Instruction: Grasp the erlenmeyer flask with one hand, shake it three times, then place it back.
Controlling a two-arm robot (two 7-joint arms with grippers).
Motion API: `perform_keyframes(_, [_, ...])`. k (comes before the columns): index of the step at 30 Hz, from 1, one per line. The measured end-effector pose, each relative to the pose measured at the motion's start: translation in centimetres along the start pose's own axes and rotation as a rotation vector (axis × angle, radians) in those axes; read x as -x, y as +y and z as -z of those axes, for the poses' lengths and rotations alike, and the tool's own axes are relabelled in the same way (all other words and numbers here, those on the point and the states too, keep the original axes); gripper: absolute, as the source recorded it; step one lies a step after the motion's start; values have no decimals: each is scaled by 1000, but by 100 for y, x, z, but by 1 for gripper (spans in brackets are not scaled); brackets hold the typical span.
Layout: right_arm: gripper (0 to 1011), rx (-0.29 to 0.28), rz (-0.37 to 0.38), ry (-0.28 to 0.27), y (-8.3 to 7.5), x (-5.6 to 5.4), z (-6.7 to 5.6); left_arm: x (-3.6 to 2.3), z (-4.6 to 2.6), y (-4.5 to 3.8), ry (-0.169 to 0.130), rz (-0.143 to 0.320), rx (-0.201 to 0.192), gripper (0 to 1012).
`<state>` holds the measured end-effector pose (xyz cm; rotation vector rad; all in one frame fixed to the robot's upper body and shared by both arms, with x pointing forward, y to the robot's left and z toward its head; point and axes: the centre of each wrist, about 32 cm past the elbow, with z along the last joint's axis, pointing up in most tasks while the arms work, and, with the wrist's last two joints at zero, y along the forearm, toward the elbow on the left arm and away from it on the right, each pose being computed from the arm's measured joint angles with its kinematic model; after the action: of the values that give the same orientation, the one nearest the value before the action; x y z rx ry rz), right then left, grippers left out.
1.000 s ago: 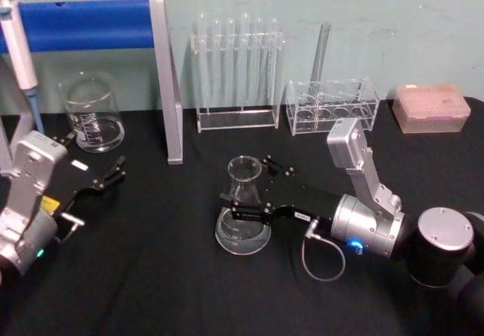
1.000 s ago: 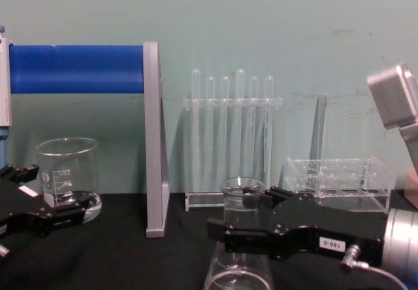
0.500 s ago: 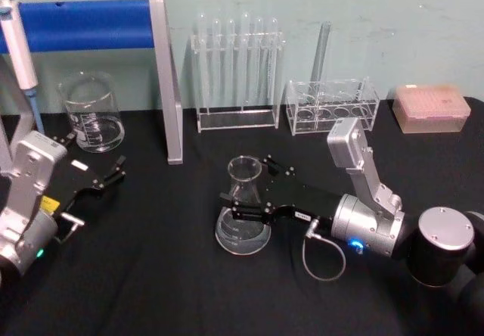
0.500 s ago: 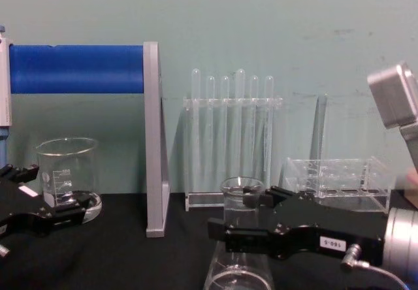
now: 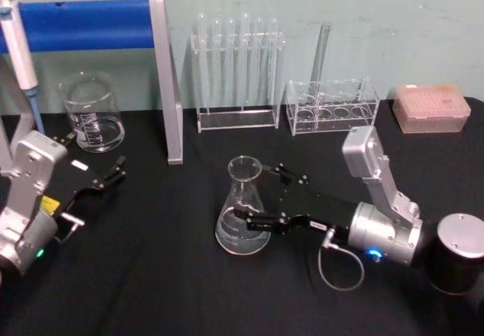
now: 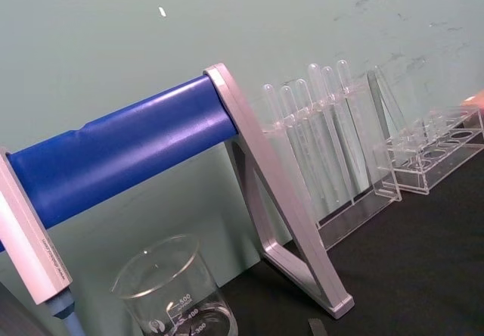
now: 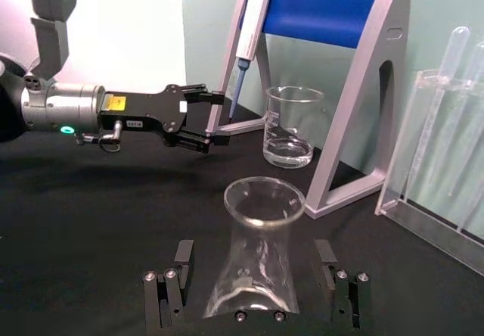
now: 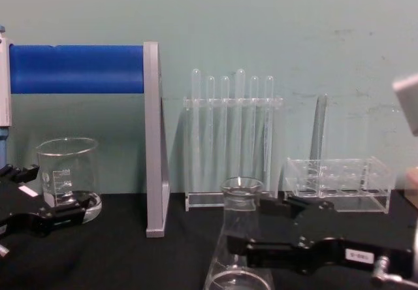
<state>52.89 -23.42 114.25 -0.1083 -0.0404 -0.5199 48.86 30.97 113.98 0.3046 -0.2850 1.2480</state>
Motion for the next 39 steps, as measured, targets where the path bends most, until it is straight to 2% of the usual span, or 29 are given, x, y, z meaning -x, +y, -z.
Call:
perform_keyframes(10, [1000,5,38,0,-303,27,22,0,0,0,0,0,0,1001])
perform_keyframes(15, [1000,-10,107,4,-436,65,27,0,0,0,0,0,0,1001])
perform_keyframes(18, [1000,-48,201,8,-483,112,25,0,0,0,0,0,0,1001])
perform_keyframes(19, [1000,-48,201,8,-483,112,25,0,0,0,0,0,0,1001])
perform_keyframes(22, [1000,-83,315,19,-459,166,15,0,0,0,0,0,0,1001])
perform_keyframes(24, [1000,-92,356,25,-435,184,13,0,0,0,0,0,0,1001])
perform_keyframes(25, [1000,-96,401,33,-398,200,9,0,0,0,0,0,0,1001])
perform_keyframes(26, [1000,-96,401,33,-398,200,9,0,0,0,0,0,0,1001])
perform_keyframes(27, [1000,-96,446,43,-363,209,4,0,0,0,0,0,0,1001])
perform_keyframes(31, [1000,-66,546,70,-241,203,5,0,0,0,0,0,0,1001])
perform_keyframes(39, [1000,16,631,107,-49,126,66,0,0,0,0,0,0,1001])
